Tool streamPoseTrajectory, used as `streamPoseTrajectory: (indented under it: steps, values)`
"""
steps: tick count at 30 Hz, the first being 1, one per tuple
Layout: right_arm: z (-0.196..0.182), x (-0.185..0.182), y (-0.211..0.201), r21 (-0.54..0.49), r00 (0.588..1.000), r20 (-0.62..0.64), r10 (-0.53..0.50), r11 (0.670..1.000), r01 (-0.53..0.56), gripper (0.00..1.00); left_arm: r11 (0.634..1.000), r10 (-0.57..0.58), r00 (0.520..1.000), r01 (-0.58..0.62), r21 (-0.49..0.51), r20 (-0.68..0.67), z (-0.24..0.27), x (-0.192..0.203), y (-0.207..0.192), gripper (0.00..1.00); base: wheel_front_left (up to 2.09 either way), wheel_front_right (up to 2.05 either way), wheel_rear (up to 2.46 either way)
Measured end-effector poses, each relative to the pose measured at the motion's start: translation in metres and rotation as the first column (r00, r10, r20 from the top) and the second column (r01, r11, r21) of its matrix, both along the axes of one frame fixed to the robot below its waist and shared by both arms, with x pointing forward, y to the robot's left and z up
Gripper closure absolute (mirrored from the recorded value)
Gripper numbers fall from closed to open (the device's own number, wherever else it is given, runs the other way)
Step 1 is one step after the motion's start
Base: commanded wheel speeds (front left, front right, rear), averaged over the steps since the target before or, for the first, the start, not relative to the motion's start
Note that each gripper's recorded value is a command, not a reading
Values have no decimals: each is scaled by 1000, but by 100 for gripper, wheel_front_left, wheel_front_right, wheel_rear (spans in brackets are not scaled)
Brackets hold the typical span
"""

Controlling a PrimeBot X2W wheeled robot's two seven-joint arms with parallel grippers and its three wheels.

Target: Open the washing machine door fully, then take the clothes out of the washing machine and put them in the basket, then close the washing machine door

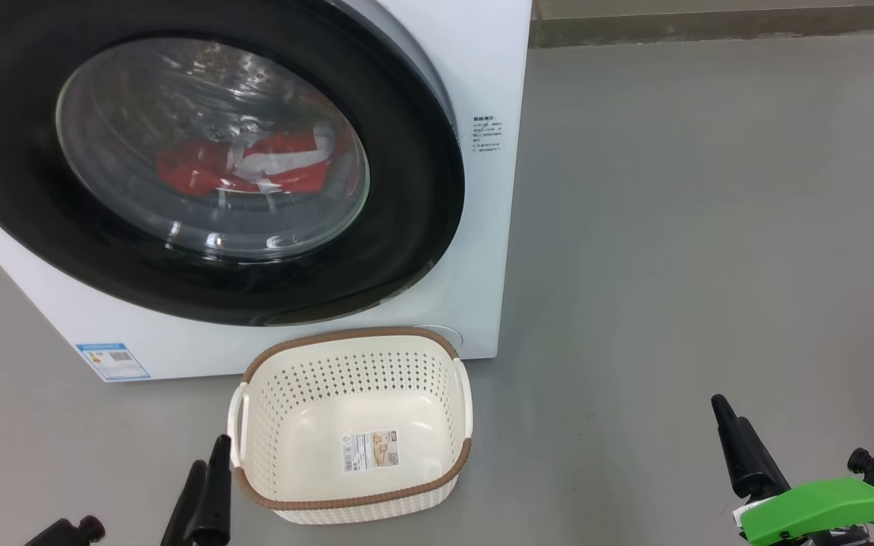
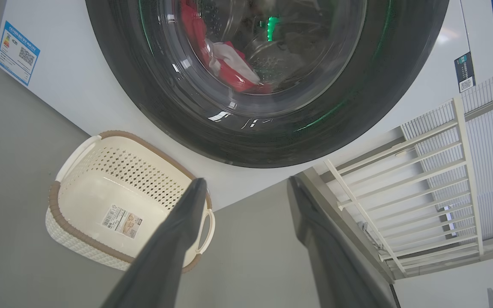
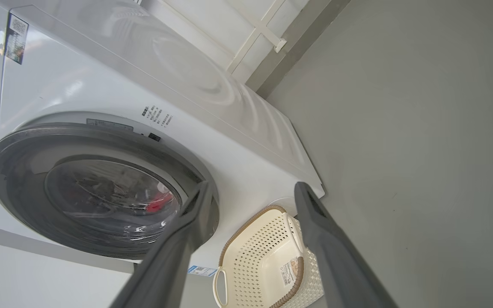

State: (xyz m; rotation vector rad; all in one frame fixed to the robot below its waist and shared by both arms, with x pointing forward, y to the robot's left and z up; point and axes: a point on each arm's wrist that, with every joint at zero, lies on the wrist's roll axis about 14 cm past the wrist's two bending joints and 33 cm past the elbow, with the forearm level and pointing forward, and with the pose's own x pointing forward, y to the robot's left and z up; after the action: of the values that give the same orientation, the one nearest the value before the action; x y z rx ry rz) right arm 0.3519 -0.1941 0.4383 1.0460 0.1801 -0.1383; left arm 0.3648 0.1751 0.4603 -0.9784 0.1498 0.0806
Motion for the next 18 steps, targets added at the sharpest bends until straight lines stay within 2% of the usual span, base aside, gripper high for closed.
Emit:
streamPoseTrajectory:
  steps: [18]
  values:
    - [5,-3,-2,-203,999,17,40,979,-36,0,973,-23,999,16,230,28,8,-3,-1,0,0,0,0]
